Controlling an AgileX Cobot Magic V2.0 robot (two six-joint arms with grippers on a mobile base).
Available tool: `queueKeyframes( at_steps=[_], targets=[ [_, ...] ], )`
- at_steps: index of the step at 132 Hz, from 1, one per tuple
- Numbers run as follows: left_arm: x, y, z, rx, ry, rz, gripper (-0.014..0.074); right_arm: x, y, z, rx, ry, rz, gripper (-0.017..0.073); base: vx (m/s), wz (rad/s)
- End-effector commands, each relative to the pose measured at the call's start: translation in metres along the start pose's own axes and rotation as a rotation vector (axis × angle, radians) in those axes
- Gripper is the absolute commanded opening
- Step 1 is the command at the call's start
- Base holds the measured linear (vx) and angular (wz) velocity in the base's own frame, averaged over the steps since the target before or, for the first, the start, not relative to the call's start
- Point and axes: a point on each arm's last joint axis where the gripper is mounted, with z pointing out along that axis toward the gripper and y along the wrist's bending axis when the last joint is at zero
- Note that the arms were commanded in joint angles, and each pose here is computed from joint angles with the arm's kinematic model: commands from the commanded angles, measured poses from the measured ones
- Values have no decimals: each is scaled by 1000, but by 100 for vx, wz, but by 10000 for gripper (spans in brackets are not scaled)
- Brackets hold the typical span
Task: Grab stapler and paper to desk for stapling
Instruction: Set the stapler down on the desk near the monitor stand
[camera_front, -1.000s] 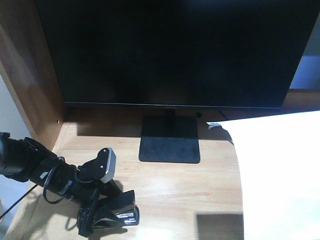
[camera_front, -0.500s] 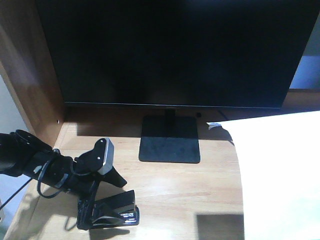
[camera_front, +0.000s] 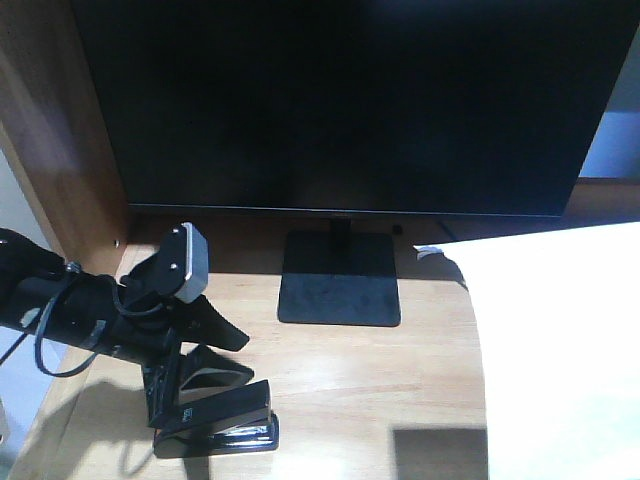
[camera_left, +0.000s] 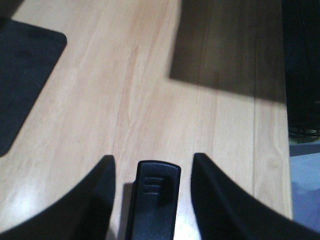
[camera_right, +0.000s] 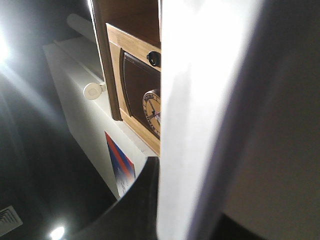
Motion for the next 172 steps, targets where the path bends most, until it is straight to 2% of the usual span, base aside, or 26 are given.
queueKeyframes(
  at_steps=[1,18,38,95,126,172],
  targets=[
    [-21,-9,-15,-10,-80,27,212,-2,9,6,-62,-6,-15,-6,0,0],
    [-26,-12,-21,-23,-93,47,104,-2,9,6,-62,-6,-15,-6,0,0],
    [-26,-13,-21,-21,-93,47,-7,-2,9,6,-62,-6,-15,-6,0,0],
    [-23,-6,-19,-81,-67,47,-8,-2,9,6,-61,-6,-15,-6,0,0],
    [-8,0,-3,0,-29,4,-8,-2,9,6,-61,-6,-15,-6,0,0],
    [4,6,9,27,-1,-38,-7,-2,9,6,-61,-6,-15,-6,0,0]
  ],
)
